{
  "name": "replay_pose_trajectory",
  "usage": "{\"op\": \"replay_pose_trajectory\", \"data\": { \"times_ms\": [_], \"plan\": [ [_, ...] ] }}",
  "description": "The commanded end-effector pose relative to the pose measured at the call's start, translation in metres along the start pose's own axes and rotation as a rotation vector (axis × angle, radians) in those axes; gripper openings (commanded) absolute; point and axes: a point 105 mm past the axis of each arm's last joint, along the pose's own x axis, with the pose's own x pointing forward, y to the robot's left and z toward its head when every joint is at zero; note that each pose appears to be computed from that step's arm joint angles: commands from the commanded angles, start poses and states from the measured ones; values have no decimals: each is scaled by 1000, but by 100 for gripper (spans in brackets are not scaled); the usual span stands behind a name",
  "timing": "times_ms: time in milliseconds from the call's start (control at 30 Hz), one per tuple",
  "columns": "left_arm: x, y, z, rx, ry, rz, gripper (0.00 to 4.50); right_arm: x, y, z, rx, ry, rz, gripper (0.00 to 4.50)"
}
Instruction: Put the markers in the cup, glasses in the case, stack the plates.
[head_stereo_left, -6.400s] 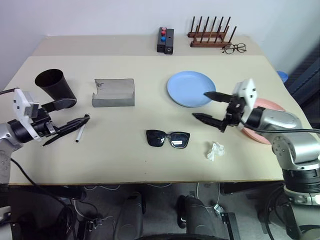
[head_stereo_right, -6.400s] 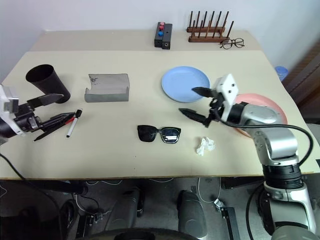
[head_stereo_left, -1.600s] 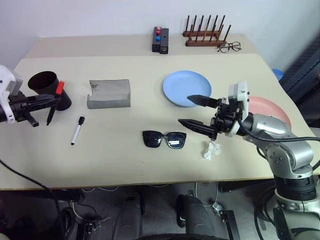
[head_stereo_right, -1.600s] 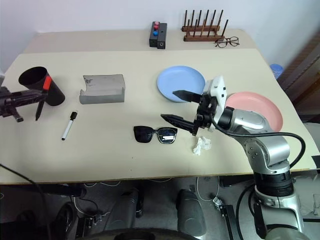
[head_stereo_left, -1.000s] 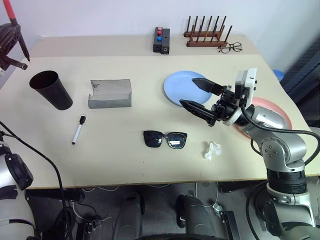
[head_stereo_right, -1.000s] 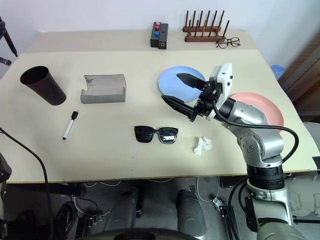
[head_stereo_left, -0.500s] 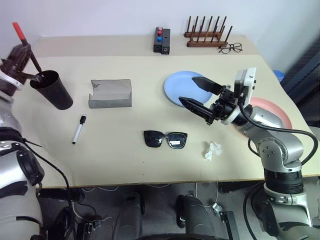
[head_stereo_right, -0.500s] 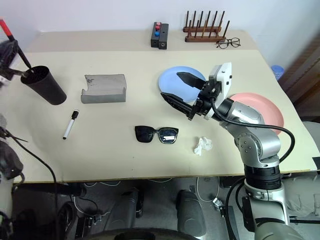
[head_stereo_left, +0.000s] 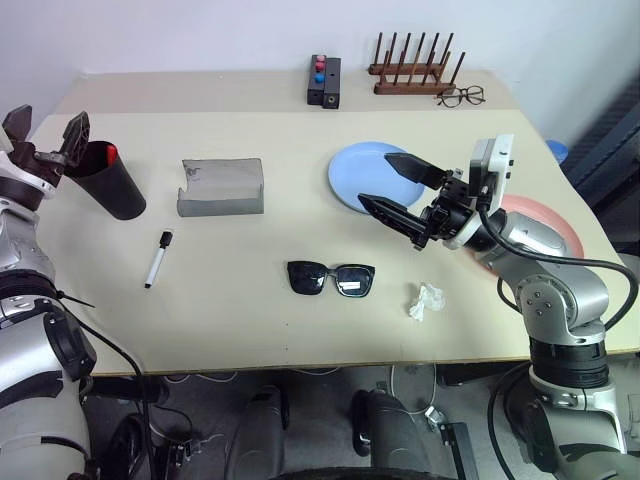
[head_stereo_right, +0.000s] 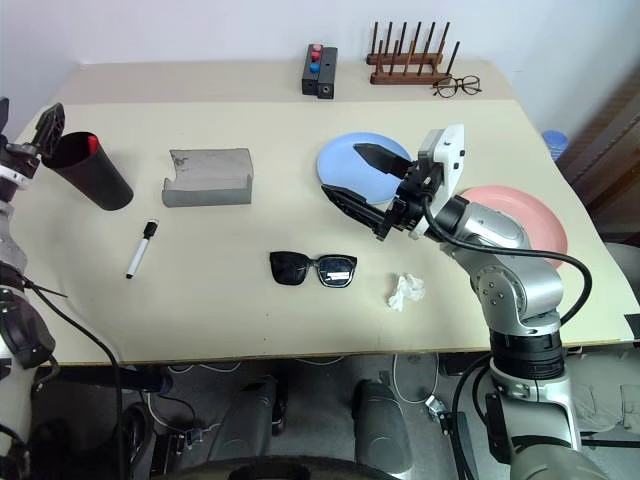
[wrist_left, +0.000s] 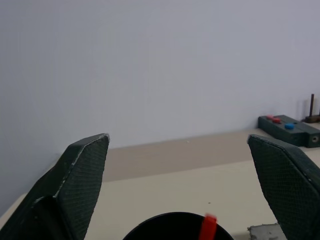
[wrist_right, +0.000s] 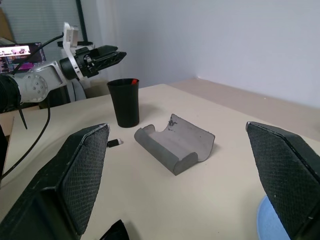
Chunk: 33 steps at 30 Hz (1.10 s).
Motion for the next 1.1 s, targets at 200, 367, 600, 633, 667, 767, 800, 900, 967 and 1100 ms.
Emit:
{"op": "replay_pose_trajectory", "data": {
  "times_ms": [200,367,600,633,667,767,800,900,967,1100],
  "plan": [
    [4,-41,23,-68,117,-321,435,-5,2,10,-40,-8,1,450],
    [-21,-83,25,-98,354,-507,435,-12,-4,6,-60,33,9,450],
    [-31,-112,17,-73,488,-486,435,-10,-7,1,-69,54,15,450],
    [-35,-113,8,-69,535,-474,435,-11,-7,0,-72,63,17,450],
    [-40,-111,-3,-87,594,-438,435,-12,-8,-1,-64,66,22,450],
    [-52,-109,-28,-142,712,-353,435,-19,-4,3,-53,67,64,450],
    [-54,-108,-34,-147,742,-328,435,-20,-2,3,-54,69,74,450],
    [-58,-104,-49,-125,803,-247,435,-20,0,1,-70,81,77,450],
    [-60,-96,-60,-71,851,-175,435,-19,0,-1,-60,74,70,450],
    [-63,-89,-78,-141,952,-99,435,-16,1,-3,-56,67,66,450]
  ]
}}
